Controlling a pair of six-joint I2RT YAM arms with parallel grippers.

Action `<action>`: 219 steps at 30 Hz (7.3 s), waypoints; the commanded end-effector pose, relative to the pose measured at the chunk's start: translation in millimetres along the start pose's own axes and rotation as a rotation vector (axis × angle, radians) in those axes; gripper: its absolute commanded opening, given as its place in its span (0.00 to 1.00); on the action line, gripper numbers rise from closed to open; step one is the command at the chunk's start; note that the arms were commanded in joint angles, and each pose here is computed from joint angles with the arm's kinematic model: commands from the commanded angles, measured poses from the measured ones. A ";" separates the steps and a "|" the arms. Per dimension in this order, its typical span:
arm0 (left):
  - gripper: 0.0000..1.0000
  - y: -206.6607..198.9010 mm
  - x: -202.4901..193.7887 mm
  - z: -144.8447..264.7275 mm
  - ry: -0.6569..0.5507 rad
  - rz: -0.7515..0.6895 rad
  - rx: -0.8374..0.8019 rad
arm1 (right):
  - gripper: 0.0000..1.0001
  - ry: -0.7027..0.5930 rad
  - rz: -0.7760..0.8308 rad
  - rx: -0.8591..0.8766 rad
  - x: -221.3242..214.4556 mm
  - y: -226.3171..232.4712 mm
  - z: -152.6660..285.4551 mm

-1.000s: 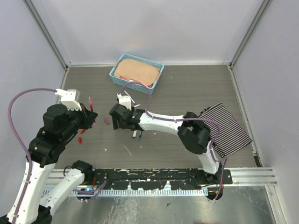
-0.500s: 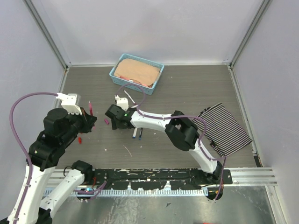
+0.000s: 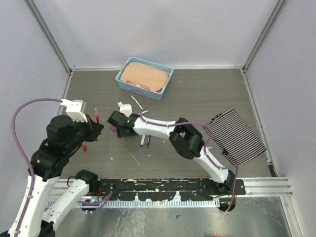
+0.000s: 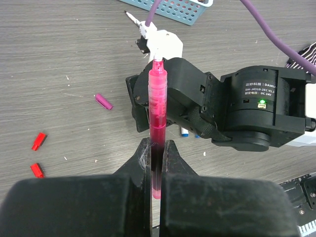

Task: Insert the pens into the pen caps
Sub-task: Pick up the pen cap from the center of the board, then place the pen cap at the center of the board, then insert the pen cap onto the pen.

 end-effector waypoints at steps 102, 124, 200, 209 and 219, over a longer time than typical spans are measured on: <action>0.00 -18.7 -3.9 -48.2 0.043 -0.019 -0.109 | 0.66 0.018 -0.319 -0.204 -101.1 -148.7 164.9; 0.00 -20.0 -7.4 -49.6 0.060 -0.027 -0.115 | 0.46 0.100 -0.302 -0.268 -107.5 -161.7 126.6; 0.02 -23.9 0.1 -54.8 0.068 0.018 -0.121 | 0.36 0.278 -0.062 -0.213 -40.2 -213.4 76.1; 0.00 -19.6 -0.2 -56.5 0.071 0.024 -0.087 | 0.18 0.286 -0.042 -0.185 -42.0 -214.7 80.6; 0.00 -34.5 -5.5 -64.7 0.088 0.070 -0.179 | 0.08 0.165 -0.070 -0.032 -15.4 -206.6 114.3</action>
Point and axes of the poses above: each gripper's point midway between its finger pads, its own z axis back along the fingers, its own y axis along the line the jaws close on, x = y × z, the point moved 5 cm from there along z, back along the fingers, and after that the axes turned 14 degrees about -z, right-handed, at the moved point
